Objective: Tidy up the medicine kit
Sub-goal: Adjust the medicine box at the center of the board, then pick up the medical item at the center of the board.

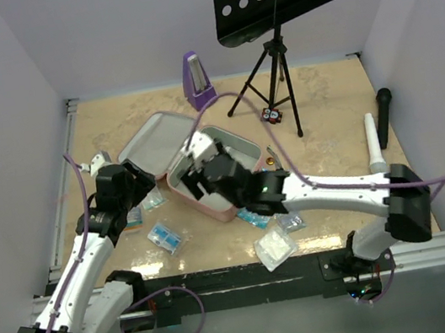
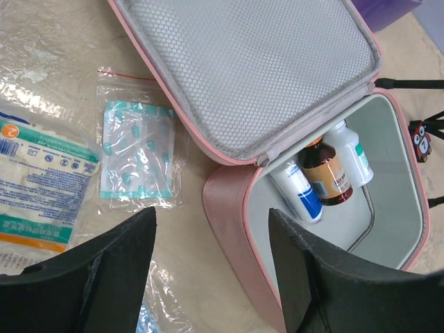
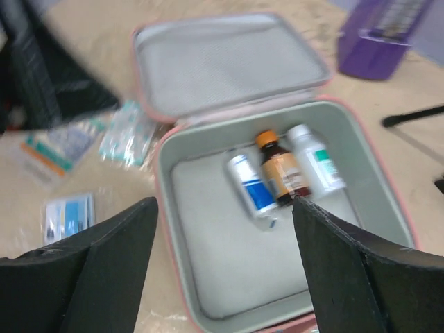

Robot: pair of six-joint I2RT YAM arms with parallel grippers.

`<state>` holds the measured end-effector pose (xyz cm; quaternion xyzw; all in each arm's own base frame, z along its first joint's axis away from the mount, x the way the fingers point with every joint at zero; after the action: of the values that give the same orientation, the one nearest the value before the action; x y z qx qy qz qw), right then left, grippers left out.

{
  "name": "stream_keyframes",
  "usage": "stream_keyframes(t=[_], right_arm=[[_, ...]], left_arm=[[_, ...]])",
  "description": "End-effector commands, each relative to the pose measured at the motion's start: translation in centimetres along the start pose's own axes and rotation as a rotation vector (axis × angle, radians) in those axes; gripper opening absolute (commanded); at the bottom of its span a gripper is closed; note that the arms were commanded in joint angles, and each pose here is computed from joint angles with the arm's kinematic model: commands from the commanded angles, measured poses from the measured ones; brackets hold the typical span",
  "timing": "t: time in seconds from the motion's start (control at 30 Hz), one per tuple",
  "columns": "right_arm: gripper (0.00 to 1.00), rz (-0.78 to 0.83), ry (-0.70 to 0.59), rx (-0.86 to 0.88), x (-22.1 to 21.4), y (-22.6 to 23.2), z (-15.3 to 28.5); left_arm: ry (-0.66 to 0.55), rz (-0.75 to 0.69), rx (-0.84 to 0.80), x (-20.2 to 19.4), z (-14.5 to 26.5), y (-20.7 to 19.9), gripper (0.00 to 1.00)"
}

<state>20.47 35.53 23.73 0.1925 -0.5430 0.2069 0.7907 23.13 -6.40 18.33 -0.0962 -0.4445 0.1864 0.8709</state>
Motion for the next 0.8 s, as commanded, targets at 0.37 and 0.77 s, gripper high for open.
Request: stream_keyframes(t=[0.37, 0.77], right_arm=[[0.68, -0.977, -0.011, -0.285, -5.3, -14.2, 2.5], [0.69, -1.251, -0.02, -0.422, -11.2, -18.0, 5.1]], left_arm=[[-0.007, 0.048, -0.108, -0.6, -1.1, -1.2, 0.68], [0.033, 0.046, -0.144, -1.9, -1.6, -1.2, 0.66]])
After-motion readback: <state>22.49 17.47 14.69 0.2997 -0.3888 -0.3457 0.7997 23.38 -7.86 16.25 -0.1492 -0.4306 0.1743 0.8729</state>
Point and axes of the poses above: each gripper's point midway between its finger pads, its own z axis back along the fingers, its own y axis along the line the jaws close on, x = y × z, the point moved 6 cm from there along z, back along the fingers, and after that the axes turned 14 degrees about -z, right-handed, at the moved point
